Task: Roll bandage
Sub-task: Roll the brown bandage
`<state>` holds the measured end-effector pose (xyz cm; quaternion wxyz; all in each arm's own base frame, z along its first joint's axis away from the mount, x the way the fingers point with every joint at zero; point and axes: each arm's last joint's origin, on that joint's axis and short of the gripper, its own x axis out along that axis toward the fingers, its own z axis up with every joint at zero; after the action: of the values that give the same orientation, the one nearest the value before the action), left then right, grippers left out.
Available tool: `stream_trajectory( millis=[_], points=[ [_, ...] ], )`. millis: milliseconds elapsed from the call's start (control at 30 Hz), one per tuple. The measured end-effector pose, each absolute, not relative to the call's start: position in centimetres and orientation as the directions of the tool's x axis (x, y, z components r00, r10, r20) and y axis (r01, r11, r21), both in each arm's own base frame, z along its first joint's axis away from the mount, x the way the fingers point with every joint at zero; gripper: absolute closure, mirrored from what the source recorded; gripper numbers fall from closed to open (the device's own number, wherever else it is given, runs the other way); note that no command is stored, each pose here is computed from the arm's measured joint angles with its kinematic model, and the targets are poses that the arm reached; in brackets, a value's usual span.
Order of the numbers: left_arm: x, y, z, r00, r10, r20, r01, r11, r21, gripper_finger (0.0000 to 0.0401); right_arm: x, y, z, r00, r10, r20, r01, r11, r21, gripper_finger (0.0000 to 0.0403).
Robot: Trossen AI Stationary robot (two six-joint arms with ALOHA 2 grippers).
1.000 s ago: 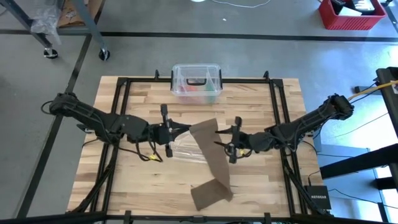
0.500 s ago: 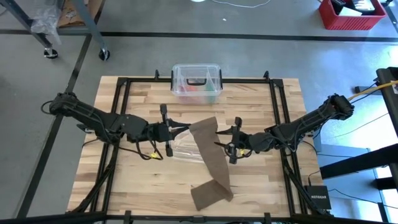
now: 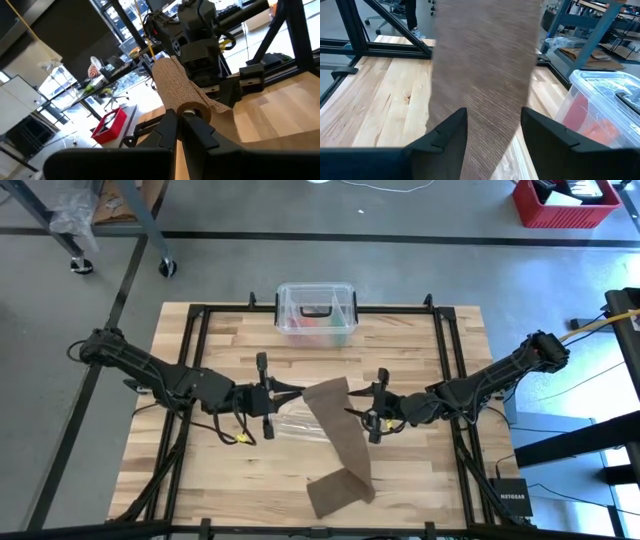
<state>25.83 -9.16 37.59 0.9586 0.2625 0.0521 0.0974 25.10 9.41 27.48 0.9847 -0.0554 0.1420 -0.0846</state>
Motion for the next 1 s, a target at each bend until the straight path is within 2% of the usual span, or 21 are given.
stream_trajectory(
  millis=[633,1000],
  points=[
    [25.87,-9.07,38.13,0.976,0.217,-0.004,-0.169,0.773,0.612,0.0394,25.1,9.41,27.5,0.946,-0.182,-0.27,0.151,0.98,-0.133,0.0217],
    [25.95,-8.86,38.12,0.974,0.225,-0.005,-0.175,0.772,0.611,0.0393,25.1,9.41,27.5,0.946,-0.182,-0.27,0.151,0.98,-0.133,0.0217]
  ],
)
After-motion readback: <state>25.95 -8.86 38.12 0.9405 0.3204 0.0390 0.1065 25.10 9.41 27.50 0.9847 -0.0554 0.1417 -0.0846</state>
